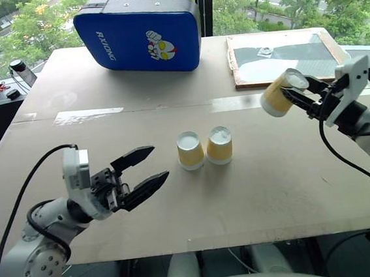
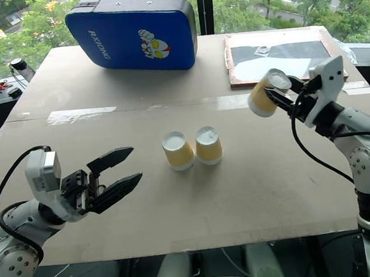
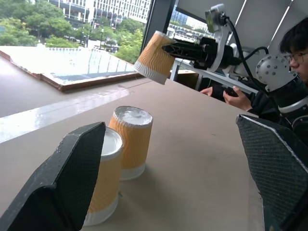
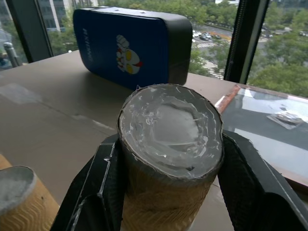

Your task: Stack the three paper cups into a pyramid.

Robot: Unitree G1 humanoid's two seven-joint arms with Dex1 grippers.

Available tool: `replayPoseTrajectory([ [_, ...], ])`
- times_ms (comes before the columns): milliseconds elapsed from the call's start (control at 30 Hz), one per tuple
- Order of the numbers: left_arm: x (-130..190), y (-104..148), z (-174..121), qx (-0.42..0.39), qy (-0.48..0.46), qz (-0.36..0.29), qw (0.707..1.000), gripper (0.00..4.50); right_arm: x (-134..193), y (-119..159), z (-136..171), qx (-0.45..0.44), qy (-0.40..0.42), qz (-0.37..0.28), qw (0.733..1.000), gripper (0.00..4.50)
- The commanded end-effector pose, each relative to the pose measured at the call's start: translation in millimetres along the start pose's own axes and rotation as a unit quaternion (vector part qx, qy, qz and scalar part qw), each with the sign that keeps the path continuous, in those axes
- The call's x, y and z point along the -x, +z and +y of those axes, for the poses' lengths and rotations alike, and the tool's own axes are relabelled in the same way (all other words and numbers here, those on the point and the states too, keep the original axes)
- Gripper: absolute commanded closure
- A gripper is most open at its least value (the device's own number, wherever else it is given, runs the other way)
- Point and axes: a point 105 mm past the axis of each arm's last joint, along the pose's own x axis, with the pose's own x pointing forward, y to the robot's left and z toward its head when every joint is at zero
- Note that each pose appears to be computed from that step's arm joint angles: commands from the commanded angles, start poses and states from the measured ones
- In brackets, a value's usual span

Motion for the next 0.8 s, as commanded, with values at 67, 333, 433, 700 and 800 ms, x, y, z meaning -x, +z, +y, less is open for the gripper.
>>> replayPoseTrajectory([
  [67, 40, 13, 4, -0.037, 0.02, -0.024, 0.999, 0.0, -32, 15, 47, 0.012, 0.12, 0.007, 0.993, 2.51],
  [333, 62, 10, -5, -0.031, 0.03, -0.029, 0.999, 0.0, -54, 13, 71, 0.024, 0.173, 0.021, 0.984, 2.51],
  [433, 63, 11, -7, -0.028, 0.03, -0.033, 0.999, 0.0, -54, 10, 72, 0.037, 0.177, 0.028, 0.983, 2.51],
  [700, 65, 12, -8, -0.028, 0.03, -0.035, 0.999, 0.0, -61, 4, 81, 0.058, 0.186, 0.03, 0.98, 2.51],
  [800, 68, 13, -7, -0.027, 0.031, -0.043, 0.998, 0.0, -64, -2, 85, 0.072, 0.192, 0.037, 0.978, 2.51],
])
